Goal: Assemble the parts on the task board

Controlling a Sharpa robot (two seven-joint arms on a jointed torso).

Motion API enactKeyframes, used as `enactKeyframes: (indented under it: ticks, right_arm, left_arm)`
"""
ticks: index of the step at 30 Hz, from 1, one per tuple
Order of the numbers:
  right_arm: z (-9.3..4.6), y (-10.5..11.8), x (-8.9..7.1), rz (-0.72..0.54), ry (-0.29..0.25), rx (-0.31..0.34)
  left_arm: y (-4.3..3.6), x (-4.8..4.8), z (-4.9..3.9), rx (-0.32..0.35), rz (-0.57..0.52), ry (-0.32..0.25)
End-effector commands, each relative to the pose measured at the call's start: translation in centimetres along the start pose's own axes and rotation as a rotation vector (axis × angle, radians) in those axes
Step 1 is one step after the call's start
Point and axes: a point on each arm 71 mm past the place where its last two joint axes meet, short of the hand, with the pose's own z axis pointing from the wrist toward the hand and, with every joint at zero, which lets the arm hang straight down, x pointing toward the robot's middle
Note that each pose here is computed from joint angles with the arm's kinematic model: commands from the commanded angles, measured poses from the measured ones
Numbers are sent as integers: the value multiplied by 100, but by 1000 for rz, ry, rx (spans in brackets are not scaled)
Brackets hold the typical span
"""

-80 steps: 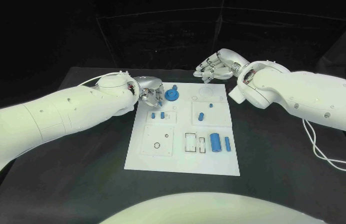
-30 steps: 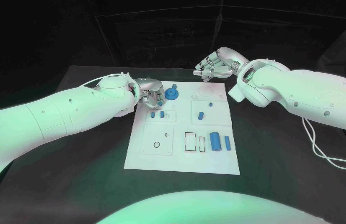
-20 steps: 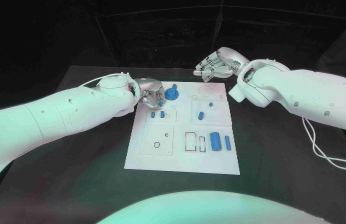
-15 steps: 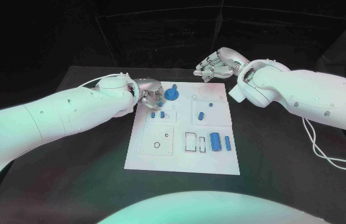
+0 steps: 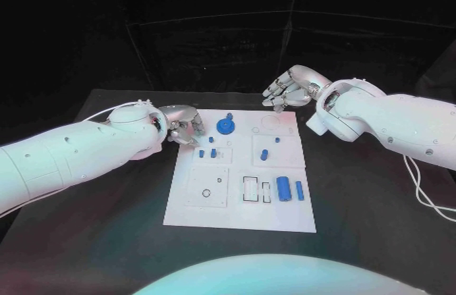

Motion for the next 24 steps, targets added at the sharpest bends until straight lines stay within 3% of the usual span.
enactKeyframes:
  ticks: [1,4,7,12,17,24]
  right_arm:
    - [1,-6,19,-240,45,-32]
    - [-11,-38,67,-383,74,-34]
    - [-34,-78,150,-507,110,-26]
    - [-100,-161,304,-641,160,-10]
    - [-144,-185,389,-702,176,-9]
    - [-208,-201,436,-726,188,-10]
  left_arm:
    - [15,-154,-65,67,-198,-180]
    - [115,-224,-144,83,-475,-261]
    - [175,-256,-216,110,-729,-300]
    - [206,-291,-317,169,-1078,-357]
    - [208,-303,-395,204,-1225,-386]
    - [199,-312,-443,232,-1276,-402]
